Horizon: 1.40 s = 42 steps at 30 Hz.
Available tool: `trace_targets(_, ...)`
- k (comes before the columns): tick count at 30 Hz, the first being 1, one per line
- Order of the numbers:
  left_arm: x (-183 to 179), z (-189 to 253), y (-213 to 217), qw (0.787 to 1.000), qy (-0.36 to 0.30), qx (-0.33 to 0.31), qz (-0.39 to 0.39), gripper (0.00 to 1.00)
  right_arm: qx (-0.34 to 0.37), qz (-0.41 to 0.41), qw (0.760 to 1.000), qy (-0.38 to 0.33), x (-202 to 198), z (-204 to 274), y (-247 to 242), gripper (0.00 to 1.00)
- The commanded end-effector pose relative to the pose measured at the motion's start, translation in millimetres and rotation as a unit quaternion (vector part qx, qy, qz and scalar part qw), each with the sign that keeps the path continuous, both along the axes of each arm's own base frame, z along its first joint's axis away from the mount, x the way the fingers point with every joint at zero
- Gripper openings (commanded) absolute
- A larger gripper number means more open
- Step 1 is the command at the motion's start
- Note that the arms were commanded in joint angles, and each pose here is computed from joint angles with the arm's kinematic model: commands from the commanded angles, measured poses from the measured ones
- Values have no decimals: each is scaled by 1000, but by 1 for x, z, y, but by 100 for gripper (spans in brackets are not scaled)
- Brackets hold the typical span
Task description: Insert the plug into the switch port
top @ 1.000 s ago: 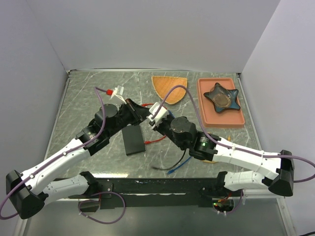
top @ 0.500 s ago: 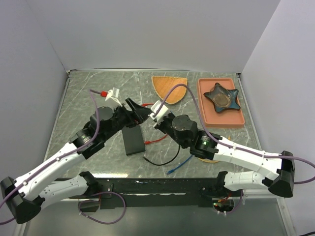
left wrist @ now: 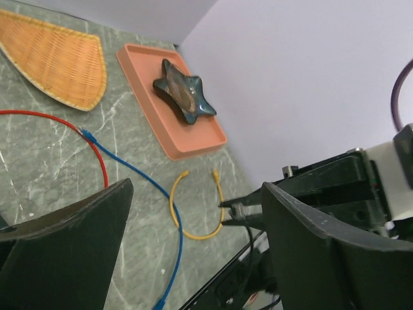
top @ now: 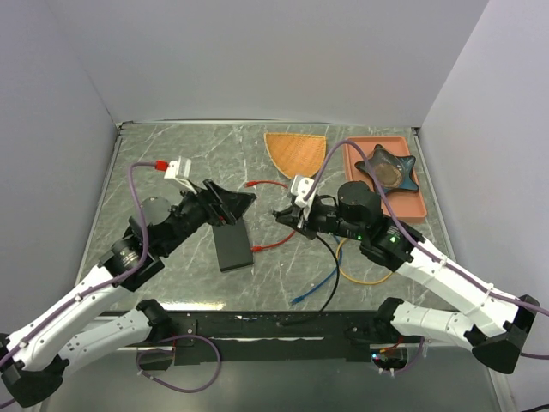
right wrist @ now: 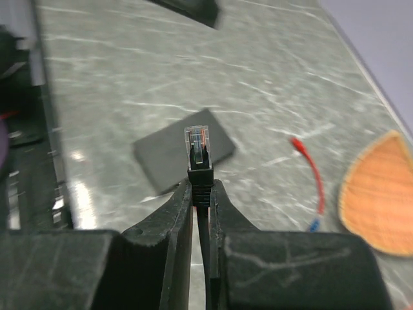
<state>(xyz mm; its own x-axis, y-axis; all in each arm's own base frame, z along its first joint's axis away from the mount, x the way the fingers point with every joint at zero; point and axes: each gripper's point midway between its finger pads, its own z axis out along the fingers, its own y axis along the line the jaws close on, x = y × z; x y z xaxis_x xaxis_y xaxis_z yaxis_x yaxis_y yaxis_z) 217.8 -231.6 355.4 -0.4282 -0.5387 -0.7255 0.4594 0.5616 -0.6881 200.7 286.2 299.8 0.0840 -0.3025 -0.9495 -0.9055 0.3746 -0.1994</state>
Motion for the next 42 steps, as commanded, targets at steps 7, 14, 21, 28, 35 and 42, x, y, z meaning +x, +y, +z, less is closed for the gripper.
trace_targets(7, -14, 0, -48, 990, -34, 28, -130, 71, 37, 88, 995, 14, -33, 31, 7, 0)
trace_targets(14, -16, 3, -55, 988, -43, 25, -148, 61, 28, 66, 997, 20, -24, 25, 7, 0)
trace_targets(21, -22, 11, -59, 984, -61, 13, -165, 62, 20, 53, 998, 27, -16, 17, 11, 0)
trace_targets(28, -15, -10, -68, 984, -37, 62, -165, 48, 31, 17, 999, 23, -2, 22, 7, 0)
trace_targets(35, -14, -16, -72, 983, -35, 70, -166, 40, 36, -1, 999, 25, 6, 22, 5, 0)
trace_targets(42, -11, -17, -74, 984, -30, 67, -161, 1, 35, -6, 999, 26, 7, 21, 3, 0)
